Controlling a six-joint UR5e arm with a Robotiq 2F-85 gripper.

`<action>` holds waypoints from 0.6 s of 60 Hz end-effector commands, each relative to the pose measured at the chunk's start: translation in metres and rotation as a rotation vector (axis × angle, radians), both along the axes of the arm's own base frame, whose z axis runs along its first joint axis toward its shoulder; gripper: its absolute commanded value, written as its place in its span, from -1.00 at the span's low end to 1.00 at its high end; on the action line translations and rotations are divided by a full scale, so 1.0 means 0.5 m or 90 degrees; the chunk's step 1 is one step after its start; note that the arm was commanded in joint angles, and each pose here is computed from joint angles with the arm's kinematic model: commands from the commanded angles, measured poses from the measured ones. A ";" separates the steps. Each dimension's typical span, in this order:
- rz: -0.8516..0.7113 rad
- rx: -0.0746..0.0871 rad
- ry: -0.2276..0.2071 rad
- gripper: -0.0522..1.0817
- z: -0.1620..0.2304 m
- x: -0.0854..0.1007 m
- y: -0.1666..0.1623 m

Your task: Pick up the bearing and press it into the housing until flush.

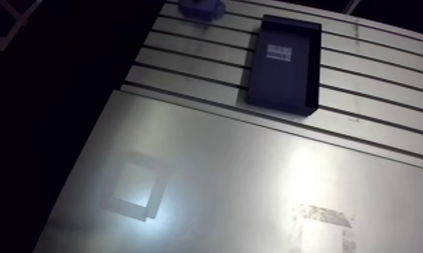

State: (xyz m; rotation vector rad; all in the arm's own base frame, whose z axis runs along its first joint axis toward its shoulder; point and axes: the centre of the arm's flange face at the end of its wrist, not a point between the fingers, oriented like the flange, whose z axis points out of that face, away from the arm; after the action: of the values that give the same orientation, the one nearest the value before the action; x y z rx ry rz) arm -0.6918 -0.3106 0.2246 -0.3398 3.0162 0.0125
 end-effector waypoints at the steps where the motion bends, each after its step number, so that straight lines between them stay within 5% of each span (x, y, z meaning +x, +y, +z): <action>1: -0.122 0.005 0.039 0.99 0.026 -0.015 0.027; 10: -0.166 0.011 0.057 0.99 0.033 -0.016 0.030; 23: -0.166 0.005 0.052 0.99 0.026 -0.015 0.021; 36: -0.165 0.012 0.044 0.99 0.020 -0.016 0.018</action>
State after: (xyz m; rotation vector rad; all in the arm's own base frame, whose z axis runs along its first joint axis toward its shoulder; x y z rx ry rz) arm -0.6997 -0.2995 0.2377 0.0536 3.1108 0.0218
